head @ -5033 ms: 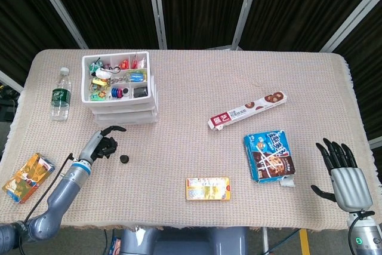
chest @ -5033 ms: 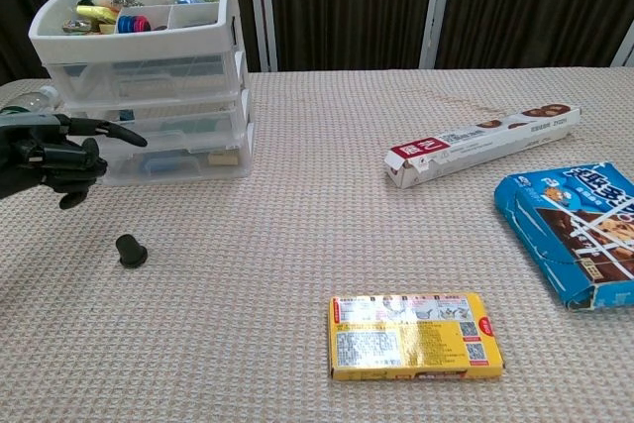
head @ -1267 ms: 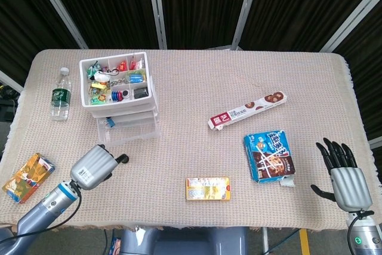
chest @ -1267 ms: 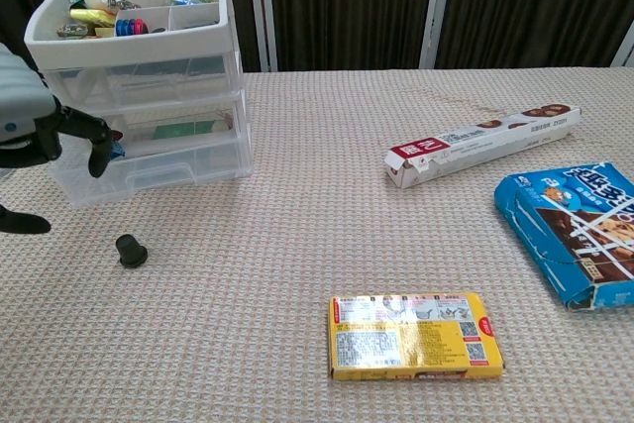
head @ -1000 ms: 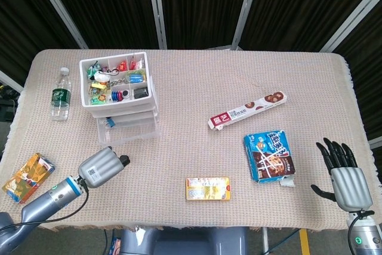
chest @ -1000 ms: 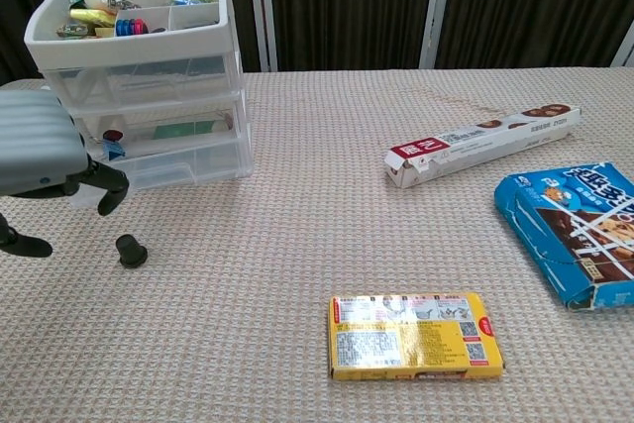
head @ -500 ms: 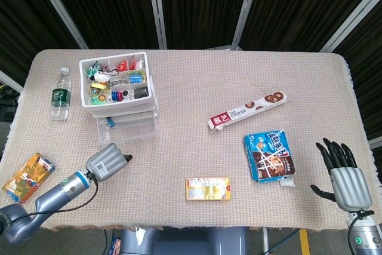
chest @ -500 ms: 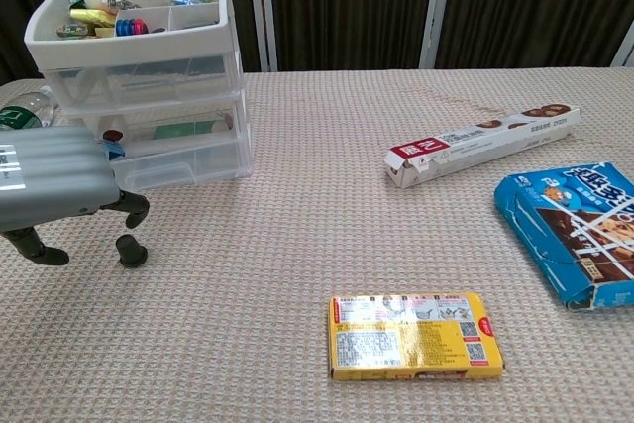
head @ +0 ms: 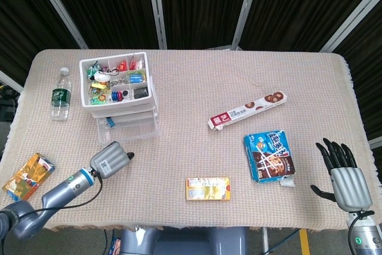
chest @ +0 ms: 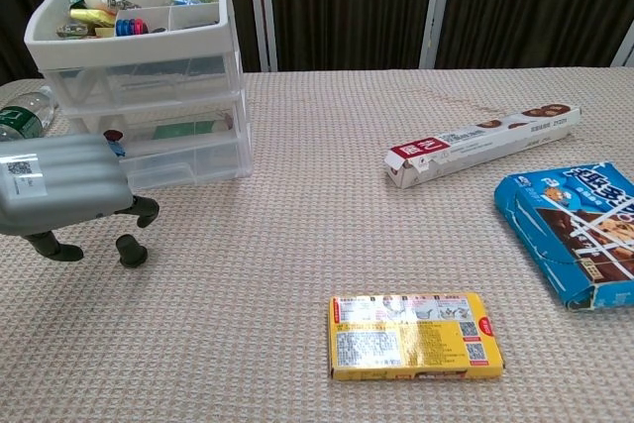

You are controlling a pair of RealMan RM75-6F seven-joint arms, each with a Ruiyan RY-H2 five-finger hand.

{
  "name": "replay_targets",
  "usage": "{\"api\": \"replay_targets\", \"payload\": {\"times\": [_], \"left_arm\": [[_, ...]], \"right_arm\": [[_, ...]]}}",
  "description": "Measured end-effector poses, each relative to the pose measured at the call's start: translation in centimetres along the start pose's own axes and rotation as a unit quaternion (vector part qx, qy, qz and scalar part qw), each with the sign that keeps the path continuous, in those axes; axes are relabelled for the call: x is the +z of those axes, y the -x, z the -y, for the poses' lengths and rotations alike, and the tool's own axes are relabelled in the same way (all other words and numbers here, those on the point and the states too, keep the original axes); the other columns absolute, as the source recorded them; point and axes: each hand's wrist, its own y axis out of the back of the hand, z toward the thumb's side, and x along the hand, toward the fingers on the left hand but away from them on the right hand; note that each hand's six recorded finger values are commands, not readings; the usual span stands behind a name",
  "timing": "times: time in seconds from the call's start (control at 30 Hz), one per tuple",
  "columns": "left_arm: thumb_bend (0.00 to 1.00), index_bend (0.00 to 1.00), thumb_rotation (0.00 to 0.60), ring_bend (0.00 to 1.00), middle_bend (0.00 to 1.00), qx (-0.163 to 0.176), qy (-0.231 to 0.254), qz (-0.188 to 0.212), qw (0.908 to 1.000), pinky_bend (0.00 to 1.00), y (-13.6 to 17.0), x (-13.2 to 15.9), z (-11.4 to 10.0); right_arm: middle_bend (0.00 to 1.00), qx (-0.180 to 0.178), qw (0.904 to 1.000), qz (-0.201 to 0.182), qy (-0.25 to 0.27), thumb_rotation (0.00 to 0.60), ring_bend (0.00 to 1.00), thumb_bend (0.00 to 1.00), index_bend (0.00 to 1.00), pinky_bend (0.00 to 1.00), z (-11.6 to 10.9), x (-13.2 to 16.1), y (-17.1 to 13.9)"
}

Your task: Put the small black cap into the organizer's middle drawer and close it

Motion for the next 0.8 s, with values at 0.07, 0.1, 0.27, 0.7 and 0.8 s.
{"api": "replay_targets", "payload": {"times": [0.07,0.1,0.27,0.7,0.8], "left_arm": [[0.19,0.37,0.6,0.9,0.97,-0.003,0.003,-0.003,1.0,0.78,-0.3,0.0,0.2],[0.2,0.37,0.6,0.9,0.97,-0.005,0.004,-0.004,1.0,0.78,-0.5,0.0,0.3],[0.23,0.37,0.6,0.9,0.97,-0.01,-0.003,-0.001,0.9999,0.78,-0.9,0.4,0.6],[0.25,0.39,0.6,0.9,0.97,-0.003,0.005,-0.01,0.9999,0.78,-1.6,0.4,0.5],[0.25,0.4,0.6,0.9,0.97,-0.005,0.002,-0.008,0.9999,0.78,-1.6,0.4,0.7]], "right_arm": [[0.0,0.0,1.0,0.0,0.0,0.6,0.0,0.0,0.07,0.0,0.0,0.0,0.0],[0.0,-0.001,1.0,0.0,0.0,0.6,0.0,0.0,0.07,0.0,0.0,0.0,0.0],[0.0,-0.002,1.0,0.001,0.0,0.6,0.0,0.0,0.07,0.0,0.0,0.0,0.0],[0.0,-0.002,1.0,0.001,0.002,0.6,0.0,0.0,0.07,0.0,-0.1,0.0,0.0],[0.0,-0.003,1.0,0.0,0.002,0.6,0.0,0.0,0.07,0.0,-0.1,0.0,0.0]]}}
